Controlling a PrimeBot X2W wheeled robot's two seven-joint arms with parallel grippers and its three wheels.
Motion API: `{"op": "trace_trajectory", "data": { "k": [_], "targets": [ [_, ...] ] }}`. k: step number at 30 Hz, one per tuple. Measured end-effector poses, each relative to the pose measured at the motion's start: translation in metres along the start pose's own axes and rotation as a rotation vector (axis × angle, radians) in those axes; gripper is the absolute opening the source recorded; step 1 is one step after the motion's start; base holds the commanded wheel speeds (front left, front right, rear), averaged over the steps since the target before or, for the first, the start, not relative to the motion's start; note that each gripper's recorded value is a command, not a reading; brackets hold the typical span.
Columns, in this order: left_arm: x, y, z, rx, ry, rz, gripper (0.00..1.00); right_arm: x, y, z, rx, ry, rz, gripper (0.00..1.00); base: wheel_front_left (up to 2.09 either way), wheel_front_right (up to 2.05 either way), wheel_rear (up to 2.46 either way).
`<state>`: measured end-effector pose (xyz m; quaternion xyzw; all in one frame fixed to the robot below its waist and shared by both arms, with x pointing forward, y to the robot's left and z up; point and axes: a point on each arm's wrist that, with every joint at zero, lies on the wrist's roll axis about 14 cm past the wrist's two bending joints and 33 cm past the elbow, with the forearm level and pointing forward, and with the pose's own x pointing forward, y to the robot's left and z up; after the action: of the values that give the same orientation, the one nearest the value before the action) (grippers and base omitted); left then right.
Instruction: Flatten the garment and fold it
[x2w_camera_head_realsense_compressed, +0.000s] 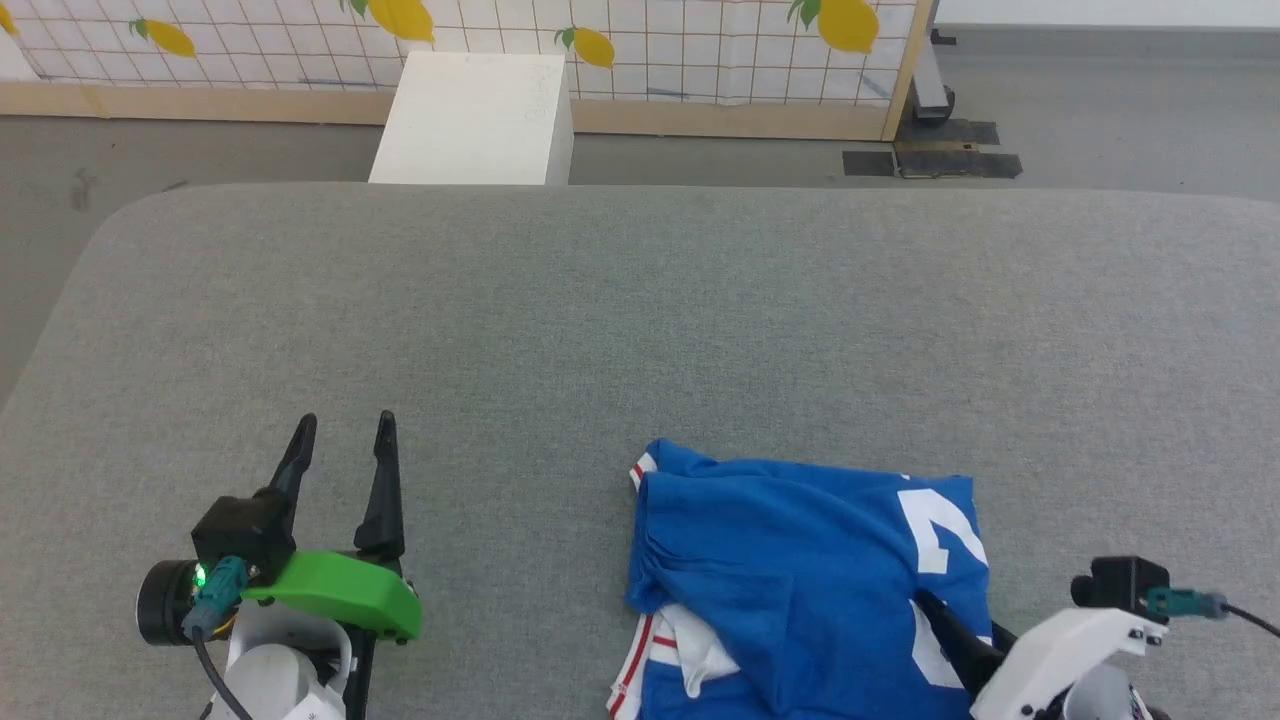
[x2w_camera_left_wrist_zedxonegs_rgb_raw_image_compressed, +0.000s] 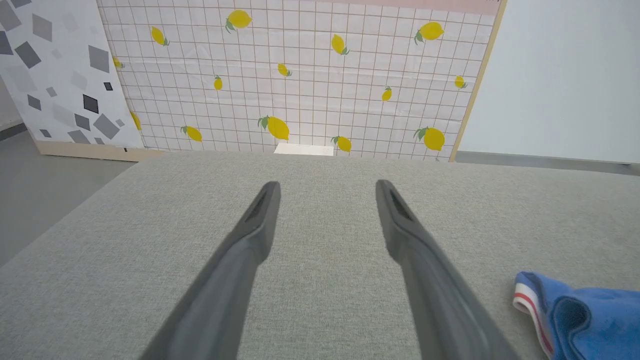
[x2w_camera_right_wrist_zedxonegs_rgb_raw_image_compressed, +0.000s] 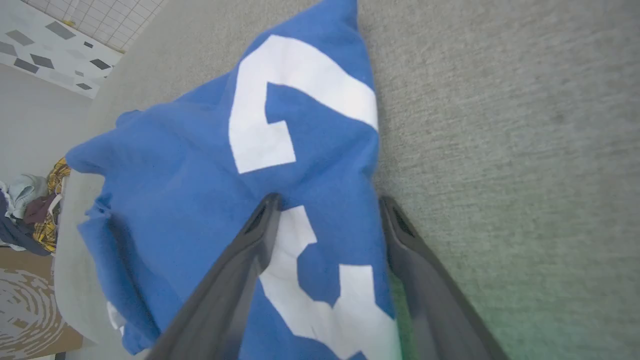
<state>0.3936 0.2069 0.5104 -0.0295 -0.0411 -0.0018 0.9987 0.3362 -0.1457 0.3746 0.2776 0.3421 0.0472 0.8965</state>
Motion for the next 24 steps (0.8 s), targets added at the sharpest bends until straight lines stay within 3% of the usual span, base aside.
{"op": "trace_trajectory", "data": {
  "k": [2,3,4,6,10,13,17,19,24],
  "targets": [
    [0.0,0.0,0.0,-0.001,0.001,0.002,1.0,0.004,0.002,0.0,-0.008,0.022,0.002,1.0,0.0,0.0,0.0],
    [0.0,0.0,-0.001,-0.002,0.001,0.001,1.0,0.006,0.003,0.001,-0.016,0.031,0.001,0.84,0.0,0.0,0.0],
    [0.0,0.0,-0.001,-0.001,0.002,0.001,1.0,0.007,0.004,0.0,-0.033,0.045,0.0,0.35,0.0,0.0,0.0],
    [0.001,0.0,-0.001,-0.001,0.003,0.001,1.0,0.01,0.006,0.001,-0.061,0.061,-0.001,0.0,0.0,0.0,0.0],
    [0.002,-0.001,-0.004,-0.003,0.007,0.001,1.0,0.011,0.013,0.011,-0.189,0.06,-0.015,0.0,0.0,0.0,0.0],
    [0.006,-0.004,-0.004,-0.004,0.005,-0.007,1.0,0.011,0.03,0.038,-0.338,-0.003,-0.015,0.0,0.0,0.0,0.0],
    [0.016,-0.012,-0.003,-0.007,-0.007,-0.028,1.0,0.005,0.049,0.091,-0.632,-0.121,-0.08,0.0,0.0,0.0,0.0],
    [0.024,-0.021,-0.002,-0.012,-0.016,-0.047,1.0,-0.002,0.043,0.117,-0.754,-0.165,-0.139,0.0,0.0,0.0,0.0],
    [0.051,-0.049,0.011,-0.031,-0.074,-0.114,1.0,-0.024,-0.007,0.175,-0.888,-0.217,-0.327,0.0,0.0,0.0,0.0]
  ]
}}
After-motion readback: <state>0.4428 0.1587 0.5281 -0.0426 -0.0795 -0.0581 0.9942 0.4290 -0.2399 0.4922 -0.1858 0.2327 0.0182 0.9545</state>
